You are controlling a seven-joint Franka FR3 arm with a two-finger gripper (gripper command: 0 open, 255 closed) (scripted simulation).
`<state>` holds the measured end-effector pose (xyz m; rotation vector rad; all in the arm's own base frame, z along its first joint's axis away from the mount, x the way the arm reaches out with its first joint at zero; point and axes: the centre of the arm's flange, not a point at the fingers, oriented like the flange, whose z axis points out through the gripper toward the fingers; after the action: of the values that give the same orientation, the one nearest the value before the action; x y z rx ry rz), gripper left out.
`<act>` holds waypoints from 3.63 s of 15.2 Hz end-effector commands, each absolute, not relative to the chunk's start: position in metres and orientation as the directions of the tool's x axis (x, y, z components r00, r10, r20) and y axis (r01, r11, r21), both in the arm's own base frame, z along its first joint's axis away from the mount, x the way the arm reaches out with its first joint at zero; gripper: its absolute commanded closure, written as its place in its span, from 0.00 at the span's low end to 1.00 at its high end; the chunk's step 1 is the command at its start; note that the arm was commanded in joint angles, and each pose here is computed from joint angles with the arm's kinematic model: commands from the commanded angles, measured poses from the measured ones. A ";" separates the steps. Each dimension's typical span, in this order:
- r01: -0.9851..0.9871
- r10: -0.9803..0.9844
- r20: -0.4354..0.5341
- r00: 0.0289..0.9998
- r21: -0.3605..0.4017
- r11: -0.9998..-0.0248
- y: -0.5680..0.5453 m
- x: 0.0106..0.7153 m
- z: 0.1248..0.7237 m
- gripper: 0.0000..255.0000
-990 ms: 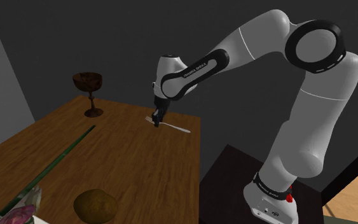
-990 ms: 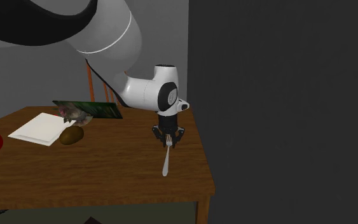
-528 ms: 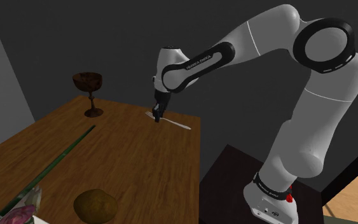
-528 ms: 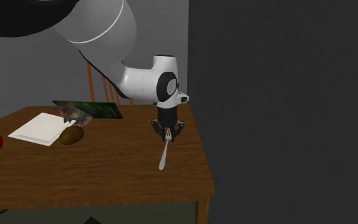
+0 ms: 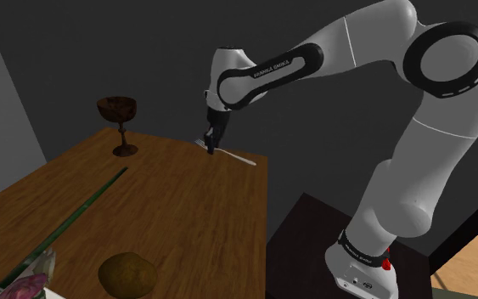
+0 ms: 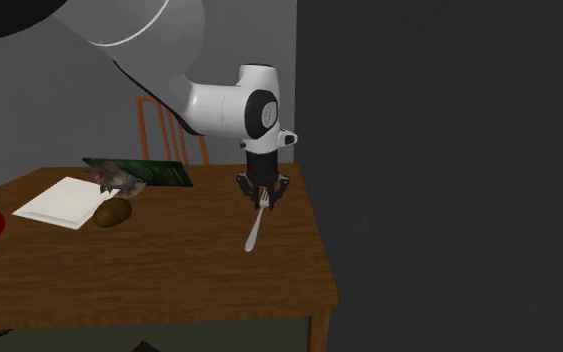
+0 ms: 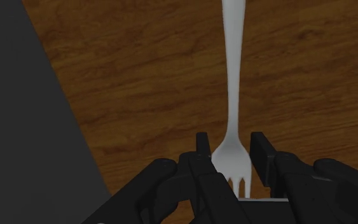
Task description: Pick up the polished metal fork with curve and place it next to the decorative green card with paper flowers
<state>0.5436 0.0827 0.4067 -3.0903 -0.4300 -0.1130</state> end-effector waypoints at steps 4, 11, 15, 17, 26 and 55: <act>0.273 0.272 0.074 0.959 -0.009 -0.962 0.083 0.544 0.434 1.00; 0.273 0.272 0.074 0.959 -0.009 -0.962 0.083 0.544 0.471 1.00; 0.273 0.272 0.074 0.959 -0.009 -0.962 0.083 0.544 0.492 1.00; 0.273 0.272 0.074 0.959 -0.009 -0.962 0.083 0.544 0.502 1.00; 0.273 0.272 0.074 0.959 -0.009 -0.962 0.083 0.544 0.550 1.00; 0.273 0.272 0.074 0.959 -0.009 -0.962 0.300 0.473 0.545 1.00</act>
<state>0.4728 0.3001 0.5494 -3.0904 -0.4304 -0.1118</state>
